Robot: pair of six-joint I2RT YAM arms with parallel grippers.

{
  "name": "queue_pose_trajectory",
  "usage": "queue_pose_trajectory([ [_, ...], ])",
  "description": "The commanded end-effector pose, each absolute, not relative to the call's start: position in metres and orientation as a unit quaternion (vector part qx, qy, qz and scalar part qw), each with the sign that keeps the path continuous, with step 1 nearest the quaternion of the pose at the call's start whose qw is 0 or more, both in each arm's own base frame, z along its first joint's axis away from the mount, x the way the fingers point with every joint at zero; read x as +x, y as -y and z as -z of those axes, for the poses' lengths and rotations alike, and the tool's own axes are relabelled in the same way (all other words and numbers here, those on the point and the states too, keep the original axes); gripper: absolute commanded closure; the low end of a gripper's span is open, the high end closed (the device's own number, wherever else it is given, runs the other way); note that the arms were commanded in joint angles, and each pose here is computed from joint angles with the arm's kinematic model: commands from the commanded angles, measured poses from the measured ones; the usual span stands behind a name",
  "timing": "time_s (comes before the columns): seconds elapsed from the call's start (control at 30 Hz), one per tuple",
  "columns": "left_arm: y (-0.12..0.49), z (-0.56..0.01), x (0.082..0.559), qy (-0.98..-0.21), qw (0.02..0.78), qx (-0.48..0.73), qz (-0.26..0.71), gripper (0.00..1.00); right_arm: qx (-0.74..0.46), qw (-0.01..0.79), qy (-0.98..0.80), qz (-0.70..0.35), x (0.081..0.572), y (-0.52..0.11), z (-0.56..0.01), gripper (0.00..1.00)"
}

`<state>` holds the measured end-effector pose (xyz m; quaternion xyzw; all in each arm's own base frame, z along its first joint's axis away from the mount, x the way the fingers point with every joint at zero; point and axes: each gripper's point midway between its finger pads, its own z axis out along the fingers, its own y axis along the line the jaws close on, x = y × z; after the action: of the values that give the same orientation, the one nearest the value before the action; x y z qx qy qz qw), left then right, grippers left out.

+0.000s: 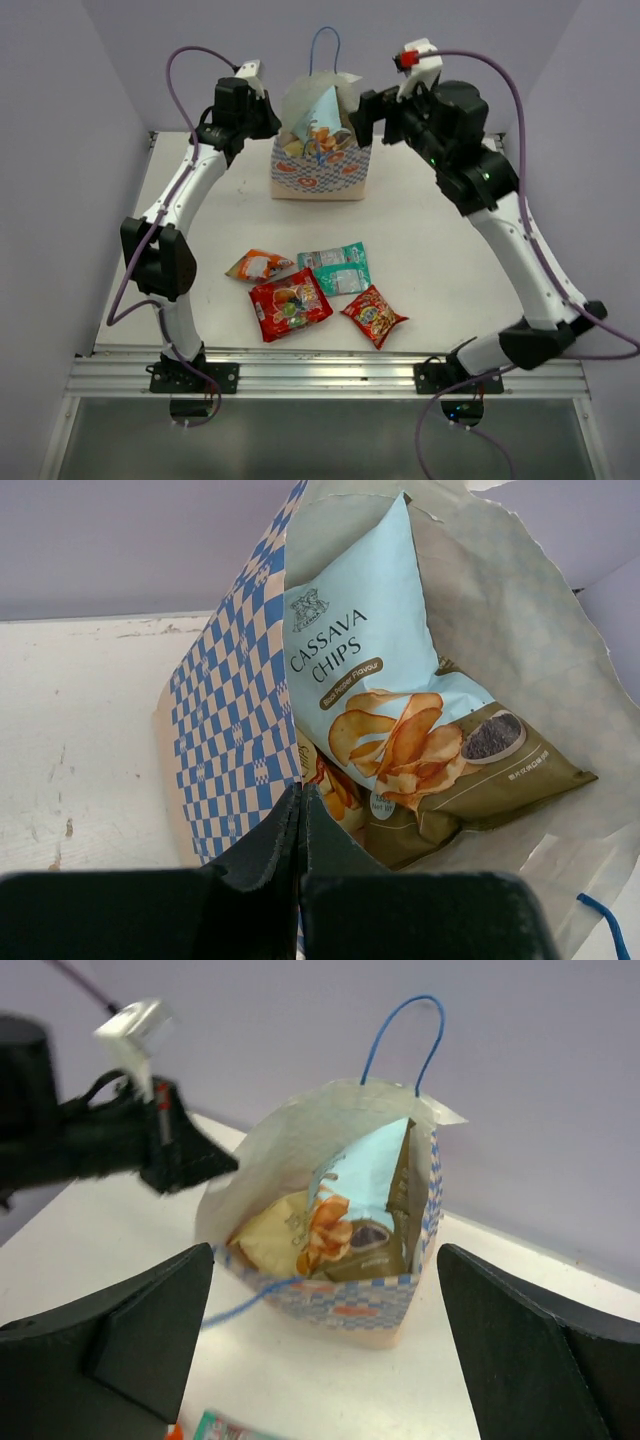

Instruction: Place the snacks into the paper bag

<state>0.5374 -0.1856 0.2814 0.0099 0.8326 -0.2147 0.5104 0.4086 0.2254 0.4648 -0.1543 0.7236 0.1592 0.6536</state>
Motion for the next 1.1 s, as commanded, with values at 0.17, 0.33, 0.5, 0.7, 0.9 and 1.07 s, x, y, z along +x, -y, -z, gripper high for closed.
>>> queue_pose_trajectory([
  [0.17, 0.187, -0.311, 0.54, -0.809, 0.54, 0.009, 0.233, 1.0, -0.314, 0.433, -0.826, -0.179, 0.288, -0.248, -0.271, 0.07],
  [0.33, 0.186, -0.305, 0.538, -0.813, 0.535, 0.012, 0.231, 1.0, -0.347, 0.353, -0.847, -0.191, 0.253, -0.245, -0.207, 0.08],
  [0.5, 0.185, -0.302, 0.535, -0.816, 0.531, 0.011, 0.228, 1.0, -0.38, 0.305, -0.84, -0.238, 0.232, -0.27, -0.179, 0.09],
  [0.7, 0.183, -0.3, 0.535, -0.817, 0.531, 0.013, 0.223, 1.0, -0.422, 0.244, -0.826, -0.283, 0.198, -0.314, -0.151, 0.11],
  [0.9, 0.18, -0.299, 0.533, -0.82, 0.53, 0.01, 0.216, 1.0, -0.442, 0.189, -0.819, -0.315, 0.176, -0.337, -0.122, 0.15],
  [1.07, 0.179, -0.298, 0.531, -0.823, 0.527, 0.011, 0.212, 1.0, -0.44, 0.169, -0.825, -0.312, 0.17, -0.34, -0.092, 0.17],
])
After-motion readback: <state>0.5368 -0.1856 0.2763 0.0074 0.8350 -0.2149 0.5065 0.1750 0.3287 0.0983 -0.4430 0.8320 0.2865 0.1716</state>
